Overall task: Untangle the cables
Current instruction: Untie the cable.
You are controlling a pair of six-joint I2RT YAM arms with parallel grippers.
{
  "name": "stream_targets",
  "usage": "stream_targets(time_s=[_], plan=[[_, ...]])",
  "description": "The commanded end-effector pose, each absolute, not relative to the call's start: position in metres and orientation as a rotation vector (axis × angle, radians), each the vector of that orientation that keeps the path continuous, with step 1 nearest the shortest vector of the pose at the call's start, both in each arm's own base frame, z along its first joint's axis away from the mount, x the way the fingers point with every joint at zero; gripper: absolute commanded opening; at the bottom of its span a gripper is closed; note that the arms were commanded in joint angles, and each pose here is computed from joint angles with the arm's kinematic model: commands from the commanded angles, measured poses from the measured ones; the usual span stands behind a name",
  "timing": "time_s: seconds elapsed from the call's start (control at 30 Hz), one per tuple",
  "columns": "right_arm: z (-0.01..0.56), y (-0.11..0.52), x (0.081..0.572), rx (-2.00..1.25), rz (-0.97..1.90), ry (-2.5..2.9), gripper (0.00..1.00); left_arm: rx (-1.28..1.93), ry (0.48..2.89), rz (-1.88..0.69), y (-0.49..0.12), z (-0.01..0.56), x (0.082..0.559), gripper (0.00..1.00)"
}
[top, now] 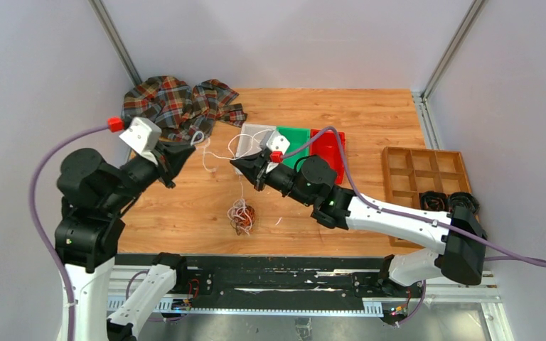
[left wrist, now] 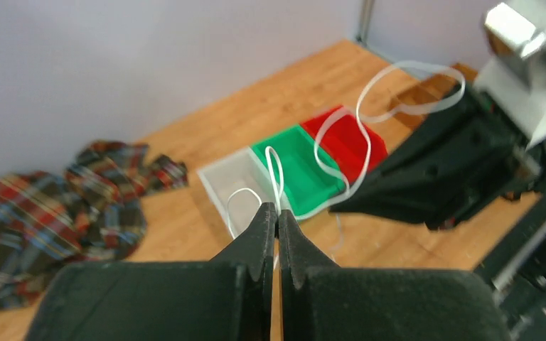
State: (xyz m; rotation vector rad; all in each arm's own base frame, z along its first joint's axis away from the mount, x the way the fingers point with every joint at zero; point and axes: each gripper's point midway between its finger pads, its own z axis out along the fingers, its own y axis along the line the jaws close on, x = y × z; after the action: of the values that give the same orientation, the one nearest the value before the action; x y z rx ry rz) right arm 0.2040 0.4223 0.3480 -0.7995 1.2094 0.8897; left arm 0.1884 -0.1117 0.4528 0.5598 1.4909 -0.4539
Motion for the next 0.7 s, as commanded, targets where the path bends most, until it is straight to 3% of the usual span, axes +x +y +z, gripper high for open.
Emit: stream_targets(time_s=[0.0,0.3,0.67], plan=[[0.398,0.413,0.205,-0.76,0.897,1.114,0.0,0.623,1.558,-0.618,-0.131,0.413,0.17,0.0],[0.49,0.392,0.195,-0.701,0.974,0.994,0.01,0.745,1.553,-0.823,-0.156,0.402,0.147,0.0],[0.493,0.419,0.181,-0.759,1.136,1.036,0.01,0.711,1.529,-0.89,-0.162,0.38,0.148,0.09]])
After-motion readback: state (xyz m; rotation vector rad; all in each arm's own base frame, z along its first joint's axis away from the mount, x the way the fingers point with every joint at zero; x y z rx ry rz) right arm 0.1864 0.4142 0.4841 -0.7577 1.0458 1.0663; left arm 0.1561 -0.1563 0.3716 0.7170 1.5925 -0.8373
